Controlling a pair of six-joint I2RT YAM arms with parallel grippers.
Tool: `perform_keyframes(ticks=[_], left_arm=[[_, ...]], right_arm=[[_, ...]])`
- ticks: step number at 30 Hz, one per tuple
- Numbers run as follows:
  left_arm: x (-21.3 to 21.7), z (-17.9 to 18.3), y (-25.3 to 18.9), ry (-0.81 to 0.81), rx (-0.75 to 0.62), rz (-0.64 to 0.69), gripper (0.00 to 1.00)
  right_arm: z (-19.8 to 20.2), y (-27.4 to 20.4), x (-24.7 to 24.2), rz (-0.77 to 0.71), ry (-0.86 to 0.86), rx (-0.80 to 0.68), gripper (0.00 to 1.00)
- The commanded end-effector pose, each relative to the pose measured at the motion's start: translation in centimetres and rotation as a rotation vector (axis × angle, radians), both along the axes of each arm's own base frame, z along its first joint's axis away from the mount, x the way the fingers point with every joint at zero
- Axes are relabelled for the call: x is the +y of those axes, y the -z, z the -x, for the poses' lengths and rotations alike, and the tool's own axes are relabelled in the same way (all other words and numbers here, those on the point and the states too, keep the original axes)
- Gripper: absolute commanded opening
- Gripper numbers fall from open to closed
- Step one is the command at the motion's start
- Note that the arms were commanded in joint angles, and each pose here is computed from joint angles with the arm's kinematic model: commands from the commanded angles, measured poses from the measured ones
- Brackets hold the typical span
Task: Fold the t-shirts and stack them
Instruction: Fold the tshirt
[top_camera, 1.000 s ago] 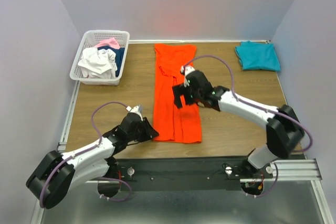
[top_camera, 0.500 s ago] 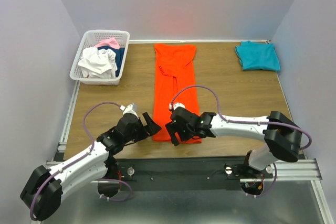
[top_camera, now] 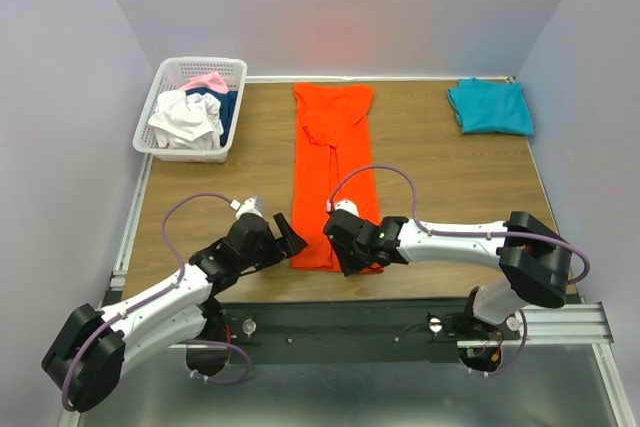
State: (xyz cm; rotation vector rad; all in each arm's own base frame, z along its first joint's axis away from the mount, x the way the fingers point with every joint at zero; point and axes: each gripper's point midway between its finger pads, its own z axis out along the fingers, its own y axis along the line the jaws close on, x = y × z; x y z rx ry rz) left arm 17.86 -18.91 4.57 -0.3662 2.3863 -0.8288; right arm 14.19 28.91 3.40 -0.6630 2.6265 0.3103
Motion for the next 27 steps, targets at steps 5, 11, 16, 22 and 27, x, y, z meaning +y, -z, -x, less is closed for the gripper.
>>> perform_keyframes(ticks=[5, 11, 16, 22, 27], left_arm=[[0.0, -0.4, 0.3, 0.000, -0.006, -0.024, 0.98], [-0.1, -0.4, 0.5, 0.006, -0.005, -0.022, 0.98], [-0.1, -0.4, 0.6, 0.008, -0.006, -0.021, 0.98], [-0.3, -0.1, 1.1, 0.018, 0.005, -0.012, 0.98], [-1.0, 0.6, 1.2, 0.051, 0.013, 0.031, 0.98]], right_arm=[[0.1, 2.0, -1.7, 0.098, 0.045, -0.004, 0.38], [0.2, 2.1, -2.2, 0.114, 0.054, 0.000, 0.28], [0.1, 1.2, -2.5, 0.111, 0.049, -0.016, 0.17], [0.2, -0.8, -1.7, 0.050, 0.025, -0.020, 0.10], [0.0, -2.7, -0.8, -0.012, 0.019, -0.034, 0.06]])
